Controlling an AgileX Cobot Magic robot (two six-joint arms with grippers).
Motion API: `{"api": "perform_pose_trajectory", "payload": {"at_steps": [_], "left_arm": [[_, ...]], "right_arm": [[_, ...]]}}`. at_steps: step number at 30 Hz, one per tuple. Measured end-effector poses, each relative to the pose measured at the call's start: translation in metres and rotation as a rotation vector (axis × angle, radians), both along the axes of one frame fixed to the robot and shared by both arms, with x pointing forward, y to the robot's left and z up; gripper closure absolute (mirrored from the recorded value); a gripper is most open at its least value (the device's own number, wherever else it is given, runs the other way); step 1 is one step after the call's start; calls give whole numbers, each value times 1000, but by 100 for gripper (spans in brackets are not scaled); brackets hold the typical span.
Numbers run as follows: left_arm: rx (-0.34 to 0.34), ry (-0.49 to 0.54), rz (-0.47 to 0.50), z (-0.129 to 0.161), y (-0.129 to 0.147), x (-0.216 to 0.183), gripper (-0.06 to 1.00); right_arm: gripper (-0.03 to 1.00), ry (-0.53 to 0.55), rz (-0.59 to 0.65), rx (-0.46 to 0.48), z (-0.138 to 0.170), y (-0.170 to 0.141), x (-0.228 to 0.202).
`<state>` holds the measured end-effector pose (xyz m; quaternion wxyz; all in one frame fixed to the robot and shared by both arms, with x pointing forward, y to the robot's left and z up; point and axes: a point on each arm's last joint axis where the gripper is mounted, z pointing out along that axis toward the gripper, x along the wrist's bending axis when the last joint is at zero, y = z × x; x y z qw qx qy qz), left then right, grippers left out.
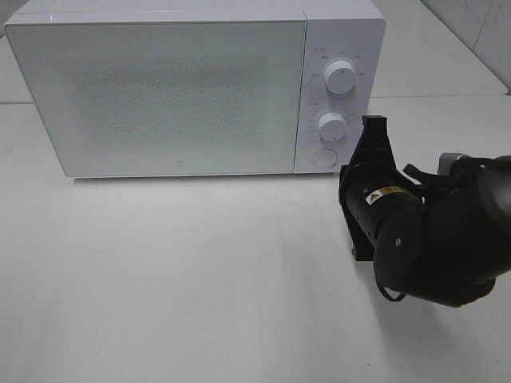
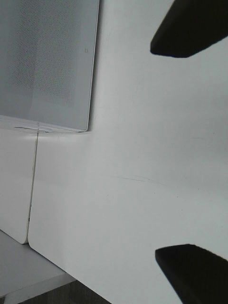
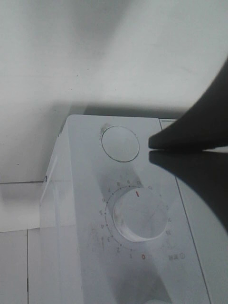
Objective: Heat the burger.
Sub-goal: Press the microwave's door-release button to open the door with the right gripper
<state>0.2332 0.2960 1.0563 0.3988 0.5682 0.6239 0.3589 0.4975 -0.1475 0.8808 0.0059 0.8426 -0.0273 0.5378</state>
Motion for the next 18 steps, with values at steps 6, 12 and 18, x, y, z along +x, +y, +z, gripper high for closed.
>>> {"api": "perform_pose_trajectory", "payload": {"at_steps": [6,12,18], "left_arm": [[0,0,0,0,0,0,-5],[0,0,0,0,0,0,-5],[0,0,0,0,0,0,-5]], "right_arm": [[97,-1,-1,4,-4,2,16],[97,-7,-9,10,-8,5,30],[97,10,-8,10,-17,7,43]]}}
